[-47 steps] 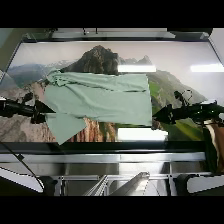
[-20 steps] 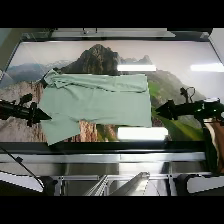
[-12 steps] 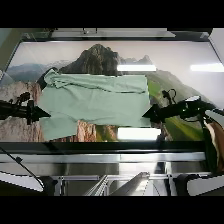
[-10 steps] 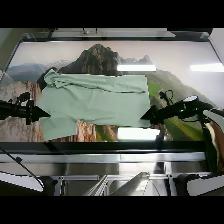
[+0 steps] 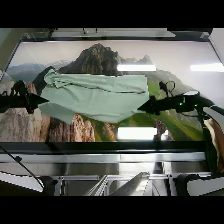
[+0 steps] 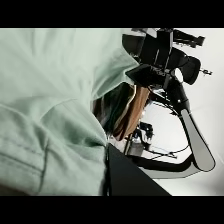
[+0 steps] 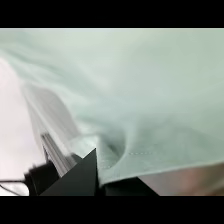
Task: Fold the shirts.
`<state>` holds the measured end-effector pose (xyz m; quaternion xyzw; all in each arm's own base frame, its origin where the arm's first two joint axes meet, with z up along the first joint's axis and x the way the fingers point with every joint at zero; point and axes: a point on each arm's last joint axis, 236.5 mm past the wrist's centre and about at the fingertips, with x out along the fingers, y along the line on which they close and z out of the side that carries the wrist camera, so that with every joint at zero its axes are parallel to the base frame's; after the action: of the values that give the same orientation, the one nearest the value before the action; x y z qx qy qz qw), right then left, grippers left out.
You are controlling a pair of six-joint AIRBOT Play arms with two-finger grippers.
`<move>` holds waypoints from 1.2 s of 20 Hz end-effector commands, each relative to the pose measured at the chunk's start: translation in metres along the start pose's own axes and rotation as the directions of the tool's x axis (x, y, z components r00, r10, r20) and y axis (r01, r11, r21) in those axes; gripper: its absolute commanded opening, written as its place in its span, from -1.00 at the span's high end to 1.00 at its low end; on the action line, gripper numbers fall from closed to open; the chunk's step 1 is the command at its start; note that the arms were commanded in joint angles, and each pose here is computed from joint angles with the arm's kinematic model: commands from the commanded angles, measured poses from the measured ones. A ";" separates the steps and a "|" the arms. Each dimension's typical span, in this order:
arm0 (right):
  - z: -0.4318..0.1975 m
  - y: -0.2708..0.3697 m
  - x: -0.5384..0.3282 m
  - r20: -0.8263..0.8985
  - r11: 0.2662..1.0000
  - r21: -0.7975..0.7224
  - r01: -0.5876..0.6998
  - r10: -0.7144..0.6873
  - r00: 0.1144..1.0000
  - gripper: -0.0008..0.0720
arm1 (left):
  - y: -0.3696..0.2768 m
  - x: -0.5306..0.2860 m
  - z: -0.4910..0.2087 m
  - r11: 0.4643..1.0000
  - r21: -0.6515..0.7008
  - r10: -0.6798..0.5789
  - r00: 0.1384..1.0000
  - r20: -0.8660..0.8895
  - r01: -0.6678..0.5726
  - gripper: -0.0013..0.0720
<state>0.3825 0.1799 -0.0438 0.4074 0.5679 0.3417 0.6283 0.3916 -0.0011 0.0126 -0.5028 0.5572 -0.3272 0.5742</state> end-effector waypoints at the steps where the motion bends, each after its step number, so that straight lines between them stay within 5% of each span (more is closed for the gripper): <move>1: 0.065 0.039 -0.029 0.159 0.996 -0.076 -0.035 0.047 0.986 0.91 | -0.037 -0.019 0.052 0.988 0.148 0.023 0.987 0.160 -0.047 0.92; 5: 0.135 0.030 -0.060 0.331 0.996 -0.089 0.033 -0.002 0.944 0.91 | -0.034 -0.041 0.107 0.970 0.172 0.116 0.951 0.286 -0.170 0.92; 12: 0.166 -0.029 -0.017 0.288 0.998 -0.047 0.042 -0.027 0.957 0.91 | -0.004 0.002 0.163 0.960 0.206 0.141 0.963 0.231 -0.190 0.93; 18: 0.182 -0.042 -0.015 0.325 0.994 -0.071 0.079 -0.052 0.944 0.91 | 0.038 0.005 0.209 0.955 0.164 0.170 0.906 0.387 -0.249 0.93; 24: 0.178 -0.065 -0.006 0.309 0.994 -0.042 0.099 -0.081 0.948 0.92 | 0.065 0.007 0.220 0.877 0.217 0.312 0.852 0.421 -0.429 0.92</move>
<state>0.5572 0.1257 -0.0818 0.4144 0.4636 0.2685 0.7357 0.5918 0.0494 -0.0574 -0.3921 0.4535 -0.2155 0.7708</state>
